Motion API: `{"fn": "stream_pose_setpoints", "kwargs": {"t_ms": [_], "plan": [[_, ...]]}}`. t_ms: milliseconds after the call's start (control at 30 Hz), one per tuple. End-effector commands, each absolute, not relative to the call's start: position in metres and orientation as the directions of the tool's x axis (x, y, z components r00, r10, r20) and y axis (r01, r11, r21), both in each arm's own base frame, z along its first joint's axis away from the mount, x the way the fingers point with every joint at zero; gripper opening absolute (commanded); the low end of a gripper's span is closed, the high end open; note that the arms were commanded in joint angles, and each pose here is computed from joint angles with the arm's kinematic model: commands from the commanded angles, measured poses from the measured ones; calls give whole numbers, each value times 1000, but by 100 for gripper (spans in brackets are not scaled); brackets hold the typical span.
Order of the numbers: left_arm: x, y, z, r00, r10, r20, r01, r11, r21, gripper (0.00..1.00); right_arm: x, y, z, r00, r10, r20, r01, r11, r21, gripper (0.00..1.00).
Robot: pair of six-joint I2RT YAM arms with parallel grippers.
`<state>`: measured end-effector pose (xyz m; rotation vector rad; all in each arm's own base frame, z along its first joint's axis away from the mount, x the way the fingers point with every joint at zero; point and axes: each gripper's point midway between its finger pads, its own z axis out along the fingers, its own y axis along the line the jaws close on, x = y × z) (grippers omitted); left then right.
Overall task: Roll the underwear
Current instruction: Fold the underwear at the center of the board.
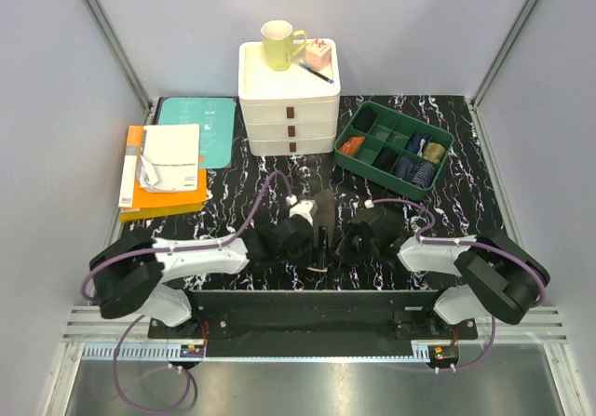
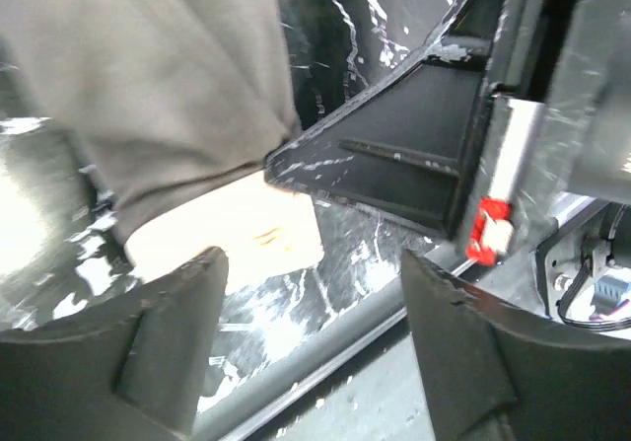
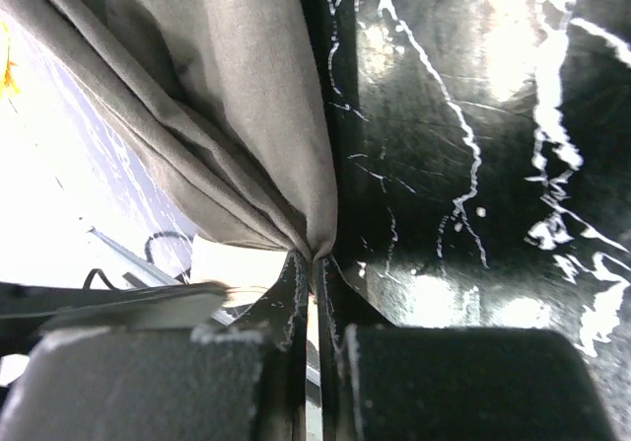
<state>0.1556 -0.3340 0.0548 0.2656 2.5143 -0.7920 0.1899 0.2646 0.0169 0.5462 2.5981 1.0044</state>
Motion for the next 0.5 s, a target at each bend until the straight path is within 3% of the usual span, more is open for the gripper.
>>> {"fn": "stream_pose_setpoints", "kwargs": {"t_ms": [0,300,467], "plan": [[167,-307,85,-821,-17,-571,290,849,-442,81,176,246,-14,-896,423,-131,275,763,585,0],[181,-251,75,-803,-245,-542,106,837,-536,73,175,248,-15,-900,418,-125,271,760,590,0],[192,-255,78,-782,-340,-522,87,771,-631,68,175,249,-15,-902,414,-121,268,758,595,0]]}}
